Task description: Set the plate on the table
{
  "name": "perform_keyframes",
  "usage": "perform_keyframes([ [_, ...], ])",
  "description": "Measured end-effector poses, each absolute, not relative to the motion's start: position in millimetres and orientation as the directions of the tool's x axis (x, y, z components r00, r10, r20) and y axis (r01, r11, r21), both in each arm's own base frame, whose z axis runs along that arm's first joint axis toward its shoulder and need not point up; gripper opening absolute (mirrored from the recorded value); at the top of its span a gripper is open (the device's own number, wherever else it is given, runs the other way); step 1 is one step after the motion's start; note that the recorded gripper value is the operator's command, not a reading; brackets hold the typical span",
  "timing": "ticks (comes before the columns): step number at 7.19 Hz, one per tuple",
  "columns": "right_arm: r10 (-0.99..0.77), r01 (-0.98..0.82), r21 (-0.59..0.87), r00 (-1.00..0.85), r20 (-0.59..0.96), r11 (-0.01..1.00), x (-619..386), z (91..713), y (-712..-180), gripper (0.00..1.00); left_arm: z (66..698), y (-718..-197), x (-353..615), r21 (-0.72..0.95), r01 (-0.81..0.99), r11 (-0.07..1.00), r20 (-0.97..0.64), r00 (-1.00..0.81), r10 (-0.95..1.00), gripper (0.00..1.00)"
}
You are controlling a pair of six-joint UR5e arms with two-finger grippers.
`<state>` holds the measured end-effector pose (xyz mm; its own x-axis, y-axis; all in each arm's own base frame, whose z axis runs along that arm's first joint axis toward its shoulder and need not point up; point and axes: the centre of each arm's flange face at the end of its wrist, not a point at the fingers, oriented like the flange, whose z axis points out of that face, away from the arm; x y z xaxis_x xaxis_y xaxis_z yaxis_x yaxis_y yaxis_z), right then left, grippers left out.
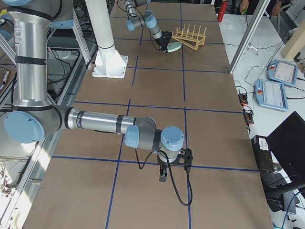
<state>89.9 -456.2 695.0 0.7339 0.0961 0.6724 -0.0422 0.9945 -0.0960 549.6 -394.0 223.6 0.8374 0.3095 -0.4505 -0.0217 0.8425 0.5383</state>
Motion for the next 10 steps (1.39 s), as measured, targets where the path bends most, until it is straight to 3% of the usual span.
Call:
perform_keyframes([
  [6,0.096,-0.042,-0.096,0.734,0.672,0.994,89.9,695.0,-456.2,1.00,182.9,-393.3,513.1,0.557,0.023,0.830,-0.542,0.768,0.342,1.00],
  [10,0.096,-0.042,-0.096,0.734,0.672,0.994,89.9,695.0,-456.2,1.00,177.8,-511.9,332.3,0.375,0.087,0.923,-0.726,0.646,0.235,1.00],
])
